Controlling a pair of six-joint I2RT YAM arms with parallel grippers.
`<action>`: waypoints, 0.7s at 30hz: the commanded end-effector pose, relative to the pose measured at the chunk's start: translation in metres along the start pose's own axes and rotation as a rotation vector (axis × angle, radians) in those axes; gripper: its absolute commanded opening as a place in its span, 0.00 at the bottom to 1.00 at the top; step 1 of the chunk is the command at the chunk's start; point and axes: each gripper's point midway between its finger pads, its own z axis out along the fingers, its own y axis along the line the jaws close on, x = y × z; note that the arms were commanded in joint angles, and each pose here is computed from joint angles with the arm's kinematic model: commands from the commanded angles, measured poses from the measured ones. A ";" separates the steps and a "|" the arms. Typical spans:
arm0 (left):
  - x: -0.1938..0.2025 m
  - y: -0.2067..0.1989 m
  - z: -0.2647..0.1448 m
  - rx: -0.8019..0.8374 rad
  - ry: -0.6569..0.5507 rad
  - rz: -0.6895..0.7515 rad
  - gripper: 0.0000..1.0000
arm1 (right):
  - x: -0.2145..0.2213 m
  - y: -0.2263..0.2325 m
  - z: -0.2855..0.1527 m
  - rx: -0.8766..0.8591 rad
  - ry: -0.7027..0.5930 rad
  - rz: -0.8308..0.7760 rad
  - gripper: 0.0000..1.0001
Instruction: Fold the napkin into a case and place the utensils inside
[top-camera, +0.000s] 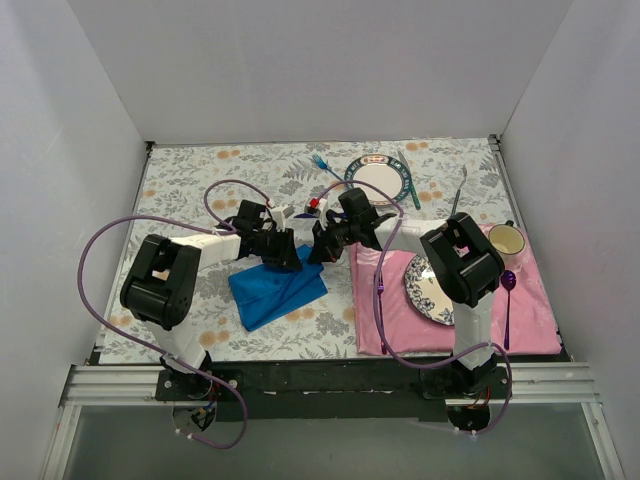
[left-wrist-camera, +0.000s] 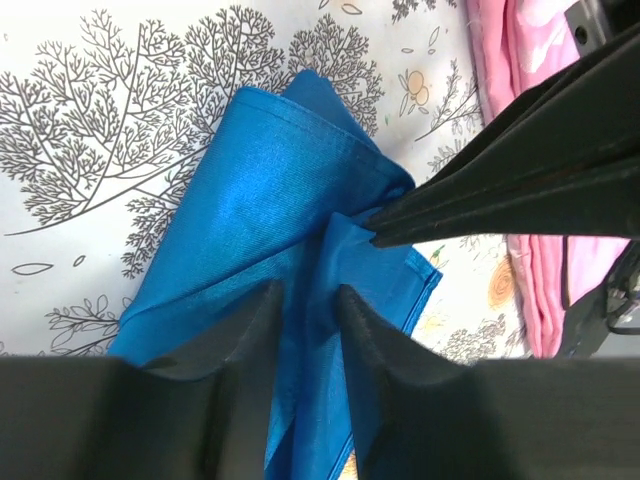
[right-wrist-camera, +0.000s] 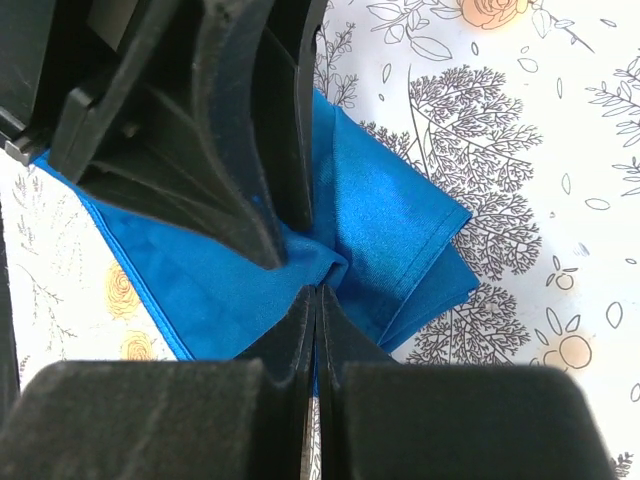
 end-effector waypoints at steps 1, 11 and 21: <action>-0.015 -0.009 0.002 0.036 -0.031 0.025 0.16 | -0.023 0.009 -0.003 -0.032 -0.055 -0.044 0.01; 0.019 -0.020 -0.010 0.093 0.067 -0.002 0.00 | -0.063 -0.004 -0.032 0.119 -0.132 -0.185 0.53; 0.030 -0.027 -0.014 0.157 0.102 0.013 0.00 | -0.088 -0.003 -0.054 0.196 -0.222 -0.300 0.78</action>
